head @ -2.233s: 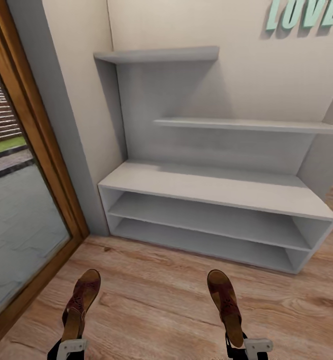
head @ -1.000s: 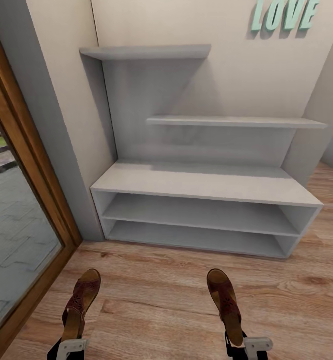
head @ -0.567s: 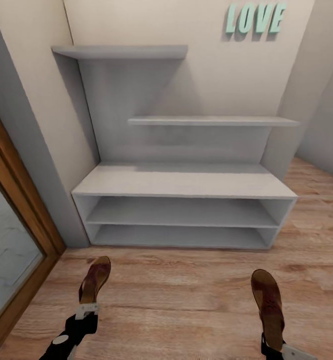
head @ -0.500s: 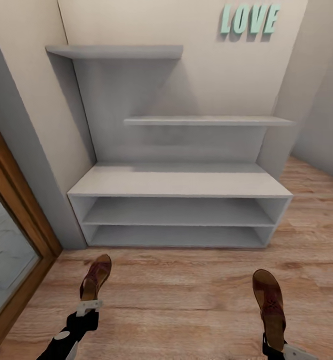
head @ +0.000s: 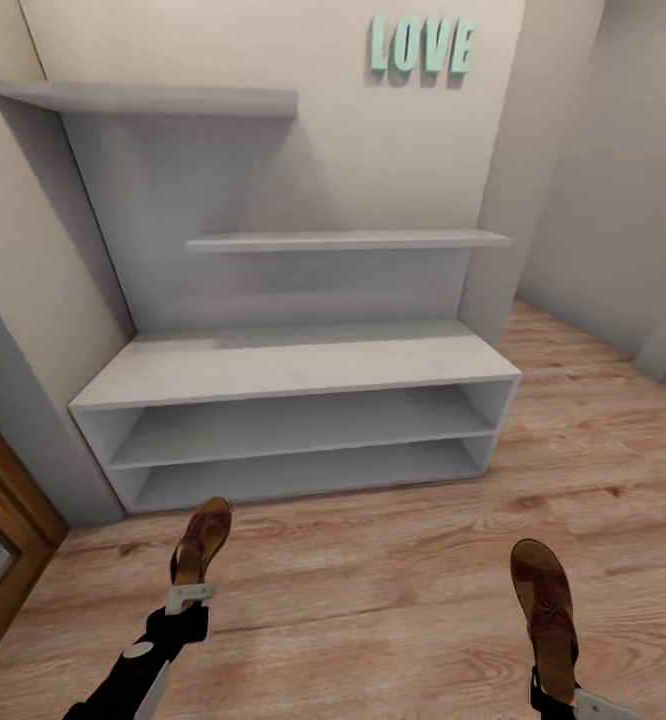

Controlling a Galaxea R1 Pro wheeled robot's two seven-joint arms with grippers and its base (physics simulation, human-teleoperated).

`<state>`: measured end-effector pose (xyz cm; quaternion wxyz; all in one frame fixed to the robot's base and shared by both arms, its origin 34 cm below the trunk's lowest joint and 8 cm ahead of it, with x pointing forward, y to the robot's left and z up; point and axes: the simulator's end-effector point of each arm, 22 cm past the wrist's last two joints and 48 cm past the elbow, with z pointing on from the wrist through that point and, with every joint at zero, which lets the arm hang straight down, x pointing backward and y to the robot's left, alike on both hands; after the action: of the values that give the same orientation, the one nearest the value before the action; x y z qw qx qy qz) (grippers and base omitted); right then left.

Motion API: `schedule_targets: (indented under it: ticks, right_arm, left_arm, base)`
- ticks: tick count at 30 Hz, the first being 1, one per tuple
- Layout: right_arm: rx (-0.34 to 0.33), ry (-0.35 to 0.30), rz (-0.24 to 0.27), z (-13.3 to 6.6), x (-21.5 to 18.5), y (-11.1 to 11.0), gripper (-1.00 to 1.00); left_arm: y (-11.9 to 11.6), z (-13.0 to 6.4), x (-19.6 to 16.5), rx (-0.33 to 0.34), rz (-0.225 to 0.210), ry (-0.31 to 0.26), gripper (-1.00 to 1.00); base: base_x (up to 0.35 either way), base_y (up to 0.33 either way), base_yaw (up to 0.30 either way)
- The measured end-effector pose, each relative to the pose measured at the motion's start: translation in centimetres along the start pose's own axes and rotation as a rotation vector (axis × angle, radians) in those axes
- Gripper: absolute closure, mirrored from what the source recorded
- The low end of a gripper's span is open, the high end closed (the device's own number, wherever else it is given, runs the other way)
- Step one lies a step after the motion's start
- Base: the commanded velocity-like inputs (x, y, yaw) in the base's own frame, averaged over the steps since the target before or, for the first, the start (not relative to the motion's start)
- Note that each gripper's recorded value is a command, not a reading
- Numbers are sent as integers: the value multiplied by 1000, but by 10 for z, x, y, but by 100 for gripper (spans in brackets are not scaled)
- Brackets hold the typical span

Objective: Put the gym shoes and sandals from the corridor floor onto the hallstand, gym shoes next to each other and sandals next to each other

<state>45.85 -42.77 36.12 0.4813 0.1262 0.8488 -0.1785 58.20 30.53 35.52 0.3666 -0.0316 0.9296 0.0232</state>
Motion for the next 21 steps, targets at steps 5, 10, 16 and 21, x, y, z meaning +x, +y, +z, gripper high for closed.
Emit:
schedule_targets:
  ticks: [5,10,16,21]
  right_arm:
    - [3,0,3,0,0,-1,100]
    - [1,2,4,0,0,1,100]
    - [-8,-8,5,4,3,8,100]
    - [-8,64,-12,13,21,7,100]
  left_arm:
    - [-12,9,-29,13,-12,48,100]
    - [-5,11,-100,3,-22,2,100]
    - [34,6,-142,-165,-38,-85,100]
    - [47,11,-135,-235,-48,-86,100]
  base:
    - [0,0,-300]
    - [0,0,-213]
    - [0,0,-8]
    - [0,0,0]
